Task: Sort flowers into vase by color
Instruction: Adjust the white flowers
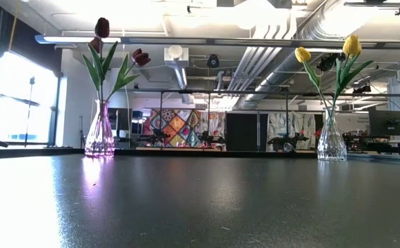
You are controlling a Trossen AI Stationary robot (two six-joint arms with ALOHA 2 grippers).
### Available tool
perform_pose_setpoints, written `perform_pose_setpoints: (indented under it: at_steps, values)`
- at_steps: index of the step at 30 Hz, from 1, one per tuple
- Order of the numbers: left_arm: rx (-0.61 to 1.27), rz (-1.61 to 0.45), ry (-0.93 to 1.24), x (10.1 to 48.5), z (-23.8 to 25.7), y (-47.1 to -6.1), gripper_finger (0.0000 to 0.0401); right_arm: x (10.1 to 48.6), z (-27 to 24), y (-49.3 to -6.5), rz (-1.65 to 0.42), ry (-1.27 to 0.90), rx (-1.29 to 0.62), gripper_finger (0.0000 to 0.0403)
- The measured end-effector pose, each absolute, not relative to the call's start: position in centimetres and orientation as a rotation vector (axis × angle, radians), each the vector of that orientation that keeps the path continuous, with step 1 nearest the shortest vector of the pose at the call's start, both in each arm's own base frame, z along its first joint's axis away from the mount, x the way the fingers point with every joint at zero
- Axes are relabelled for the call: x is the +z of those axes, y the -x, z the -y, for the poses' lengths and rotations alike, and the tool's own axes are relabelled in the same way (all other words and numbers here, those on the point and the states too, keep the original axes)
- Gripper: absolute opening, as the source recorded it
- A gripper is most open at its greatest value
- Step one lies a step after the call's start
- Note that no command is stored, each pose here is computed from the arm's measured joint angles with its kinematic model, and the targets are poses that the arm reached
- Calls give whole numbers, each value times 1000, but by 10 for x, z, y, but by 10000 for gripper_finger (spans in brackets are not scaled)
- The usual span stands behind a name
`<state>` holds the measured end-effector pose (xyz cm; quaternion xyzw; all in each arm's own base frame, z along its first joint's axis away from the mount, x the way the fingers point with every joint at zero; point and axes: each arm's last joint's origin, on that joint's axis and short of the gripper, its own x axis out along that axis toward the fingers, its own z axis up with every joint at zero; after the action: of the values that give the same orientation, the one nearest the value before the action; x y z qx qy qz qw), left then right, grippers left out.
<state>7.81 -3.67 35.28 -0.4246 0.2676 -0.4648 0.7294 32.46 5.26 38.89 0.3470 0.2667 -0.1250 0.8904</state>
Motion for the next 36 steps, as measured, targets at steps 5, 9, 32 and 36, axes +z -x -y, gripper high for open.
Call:
perform_pose_setpoints:
  at_steps: [5,9,32,36]
  values:
    - [-1090,-713,988,352,40,-89,376,389,-53,-325,-554,-724,-261,134]
    - [-1162,-592,932,364,40,-92,376,389,-55,-324,-555,-709,-253,134]
    - [-1099,-383,1084,385,39,-114,376,388,-71,-389,-160,-701,-36,134]
    - [-1100,-375,1069,385,39,-114,376,373,-78,-417,-34,-489,26,136]
